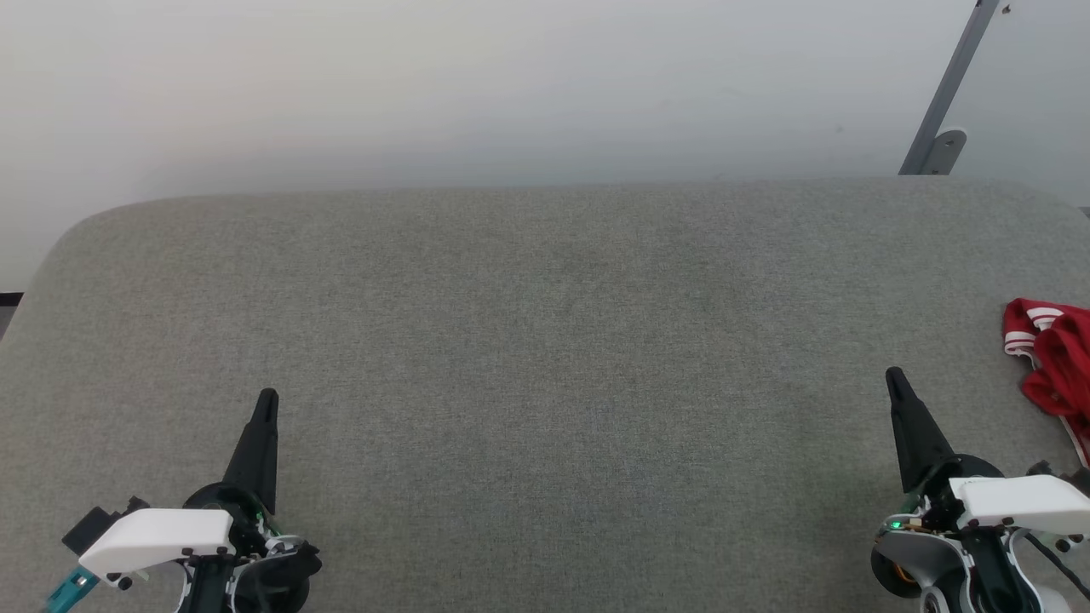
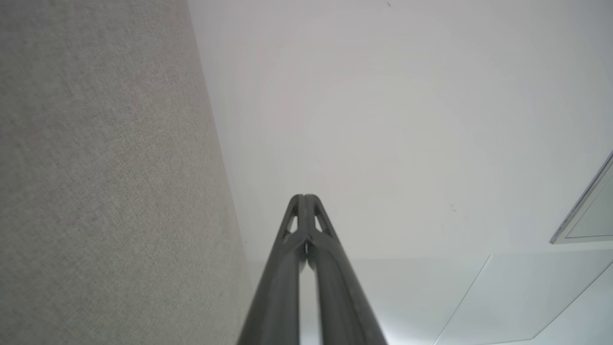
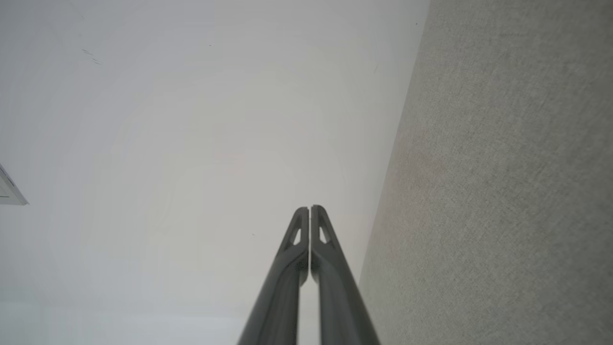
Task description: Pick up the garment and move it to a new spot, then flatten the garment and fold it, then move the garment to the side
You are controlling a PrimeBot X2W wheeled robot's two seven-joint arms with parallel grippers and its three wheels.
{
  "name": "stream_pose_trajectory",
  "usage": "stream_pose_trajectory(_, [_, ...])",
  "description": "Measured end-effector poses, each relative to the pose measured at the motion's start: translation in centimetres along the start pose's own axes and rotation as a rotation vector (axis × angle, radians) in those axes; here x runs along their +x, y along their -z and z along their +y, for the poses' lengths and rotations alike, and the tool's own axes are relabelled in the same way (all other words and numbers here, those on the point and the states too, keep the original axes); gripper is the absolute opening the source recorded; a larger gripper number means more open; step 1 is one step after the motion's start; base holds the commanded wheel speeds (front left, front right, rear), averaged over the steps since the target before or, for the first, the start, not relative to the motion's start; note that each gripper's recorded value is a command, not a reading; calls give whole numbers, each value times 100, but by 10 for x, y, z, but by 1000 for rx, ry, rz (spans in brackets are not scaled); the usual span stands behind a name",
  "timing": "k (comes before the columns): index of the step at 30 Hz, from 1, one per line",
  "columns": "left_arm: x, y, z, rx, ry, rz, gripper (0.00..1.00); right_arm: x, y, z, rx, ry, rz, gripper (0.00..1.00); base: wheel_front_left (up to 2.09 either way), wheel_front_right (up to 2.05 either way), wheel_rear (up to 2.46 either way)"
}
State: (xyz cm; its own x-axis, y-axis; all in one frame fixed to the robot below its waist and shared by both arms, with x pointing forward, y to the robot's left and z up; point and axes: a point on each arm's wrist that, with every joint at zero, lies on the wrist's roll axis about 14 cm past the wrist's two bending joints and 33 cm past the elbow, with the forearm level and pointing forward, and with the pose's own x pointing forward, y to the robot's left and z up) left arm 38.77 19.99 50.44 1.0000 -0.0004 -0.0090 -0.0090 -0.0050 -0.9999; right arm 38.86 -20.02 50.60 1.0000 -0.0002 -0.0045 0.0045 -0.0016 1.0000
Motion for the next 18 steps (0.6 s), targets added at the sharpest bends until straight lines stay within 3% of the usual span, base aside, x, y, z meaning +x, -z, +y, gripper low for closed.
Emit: stream_pose_trajectory(18, [0, 0, 0, 0, 0, 0, 0, 0, 0, 0, 0, 0, 0, 0, 0, 0, 0])
